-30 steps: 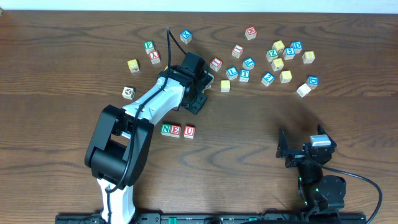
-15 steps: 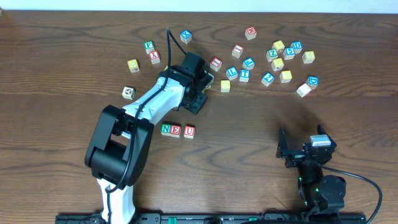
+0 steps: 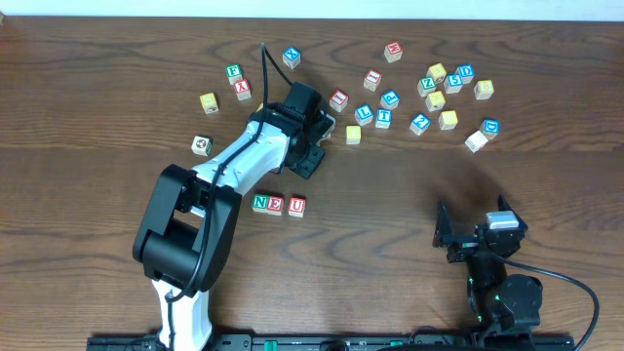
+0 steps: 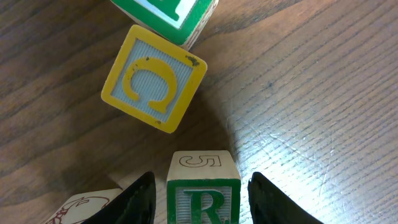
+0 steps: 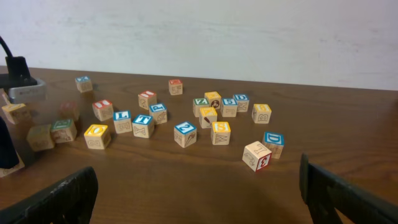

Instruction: Spell out NEURIPS

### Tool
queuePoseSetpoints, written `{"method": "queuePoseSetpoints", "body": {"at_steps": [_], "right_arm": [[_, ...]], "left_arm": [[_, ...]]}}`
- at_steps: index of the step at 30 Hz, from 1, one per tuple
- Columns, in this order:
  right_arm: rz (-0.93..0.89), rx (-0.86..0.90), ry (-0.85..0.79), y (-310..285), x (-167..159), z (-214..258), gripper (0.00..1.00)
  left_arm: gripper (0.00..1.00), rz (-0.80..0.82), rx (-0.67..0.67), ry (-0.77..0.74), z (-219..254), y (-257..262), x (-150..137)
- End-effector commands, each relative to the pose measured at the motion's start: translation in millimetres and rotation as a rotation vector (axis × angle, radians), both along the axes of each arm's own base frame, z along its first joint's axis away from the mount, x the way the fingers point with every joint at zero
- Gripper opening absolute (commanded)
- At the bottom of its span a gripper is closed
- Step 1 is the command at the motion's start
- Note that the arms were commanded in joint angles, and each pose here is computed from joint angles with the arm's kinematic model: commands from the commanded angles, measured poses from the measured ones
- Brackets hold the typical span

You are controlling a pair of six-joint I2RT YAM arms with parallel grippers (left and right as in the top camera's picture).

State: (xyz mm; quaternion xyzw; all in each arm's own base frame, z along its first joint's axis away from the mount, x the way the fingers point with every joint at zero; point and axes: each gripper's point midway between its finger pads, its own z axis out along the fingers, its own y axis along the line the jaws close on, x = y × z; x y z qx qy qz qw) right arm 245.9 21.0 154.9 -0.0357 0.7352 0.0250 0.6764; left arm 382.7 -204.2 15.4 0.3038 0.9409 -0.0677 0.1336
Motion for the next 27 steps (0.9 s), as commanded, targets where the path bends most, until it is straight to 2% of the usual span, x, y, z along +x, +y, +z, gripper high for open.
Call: {"method": "queuePoseSetpoints", "body": {"at_steps": [1,5,27], "right_arm": [[-0.004,0.007,0.007,-0.9,0.1,-1.8,0.99],[-0.004,0.007,0.007,-0.9,0.1,-1.8,0.99],[-0.004,0.007,0.007,-0.9,0.1,-1.8,0.99]], "left_arm": [[0.47,0.004,0.022,0.015,-8.8,5.8,-4.4],[0.39,0.004,0.023,0.016,-9.2,5.9,-4.5],[0.39,0.004,0.035,0.041,-23.0,6.8,-6.5]]}}
